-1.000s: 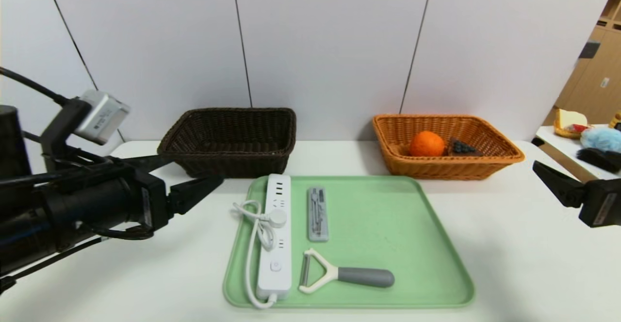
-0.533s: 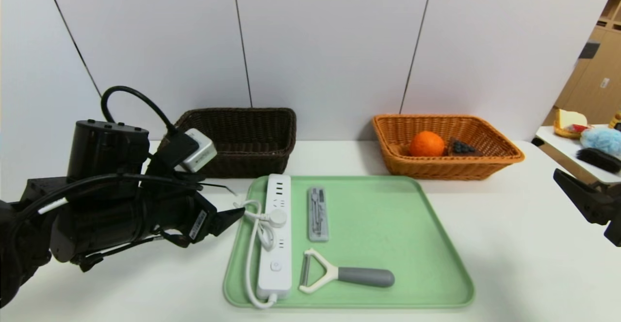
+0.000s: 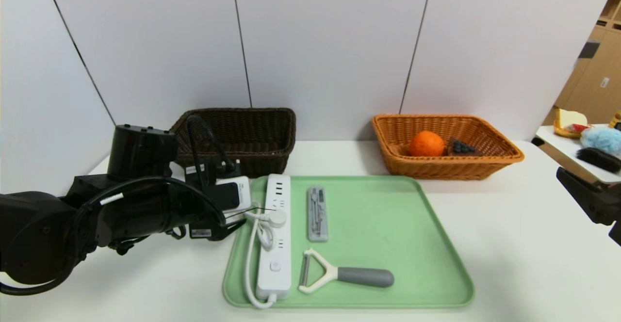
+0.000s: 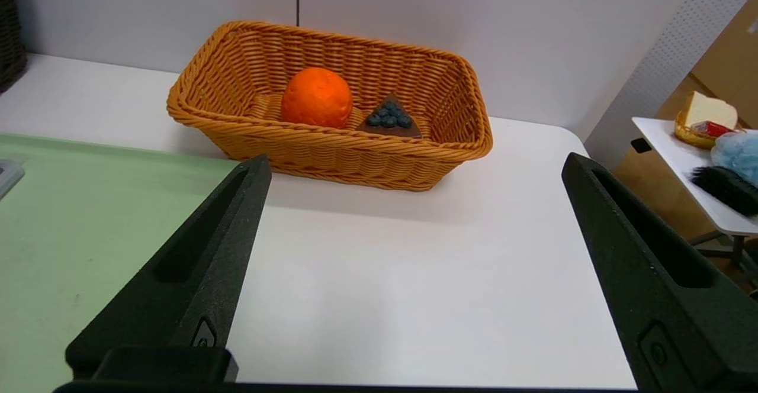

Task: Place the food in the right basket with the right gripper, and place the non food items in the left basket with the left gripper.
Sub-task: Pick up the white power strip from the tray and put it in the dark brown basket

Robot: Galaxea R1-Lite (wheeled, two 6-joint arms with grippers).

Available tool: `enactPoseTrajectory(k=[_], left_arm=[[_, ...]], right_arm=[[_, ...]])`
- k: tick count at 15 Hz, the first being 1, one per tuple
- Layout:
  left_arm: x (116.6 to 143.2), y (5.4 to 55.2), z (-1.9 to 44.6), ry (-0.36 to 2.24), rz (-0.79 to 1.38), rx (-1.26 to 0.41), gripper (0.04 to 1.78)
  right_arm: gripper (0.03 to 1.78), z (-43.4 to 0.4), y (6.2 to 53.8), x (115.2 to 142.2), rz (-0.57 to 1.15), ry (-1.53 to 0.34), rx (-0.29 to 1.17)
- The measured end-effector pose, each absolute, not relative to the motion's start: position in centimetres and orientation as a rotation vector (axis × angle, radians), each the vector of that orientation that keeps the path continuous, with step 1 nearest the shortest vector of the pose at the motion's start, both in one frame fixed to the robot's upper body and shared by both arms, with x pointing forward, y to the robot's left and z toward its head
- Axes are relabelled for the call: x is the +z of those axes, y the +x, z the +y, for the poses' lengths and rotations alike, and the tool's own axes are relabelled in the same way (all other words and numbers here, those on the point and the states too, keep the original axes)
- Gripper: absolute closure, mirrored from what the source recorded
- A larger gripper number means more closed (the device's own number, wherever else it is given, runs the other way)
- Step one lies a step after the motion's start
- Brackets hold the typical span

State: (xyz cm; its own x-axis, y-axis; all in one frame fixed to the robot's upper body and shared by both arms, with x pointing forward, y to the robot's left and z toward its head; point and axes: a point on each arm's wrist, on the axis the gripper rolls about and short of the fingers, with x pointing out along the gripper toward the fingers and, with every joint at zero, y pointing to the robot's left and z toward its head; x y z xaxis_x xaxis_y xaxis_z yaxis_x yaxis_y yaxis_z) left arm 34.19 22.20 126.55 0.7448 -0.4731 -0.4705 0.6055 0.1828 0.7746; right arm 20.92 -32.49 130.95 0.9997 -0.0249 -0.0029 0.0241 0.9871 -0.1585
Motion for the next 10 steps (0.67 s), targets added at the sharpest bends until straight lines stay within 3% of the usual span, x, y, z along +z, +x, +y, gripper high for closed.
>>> enactPoseTrajectory(k=[10], left_arm=[[123.6,34.8,20.6,1.189,0.158,-0.832,0.13]], right_arm=[[0.12,-32.4,21.1,131.6,-0.013,-0.155,-0.016]])
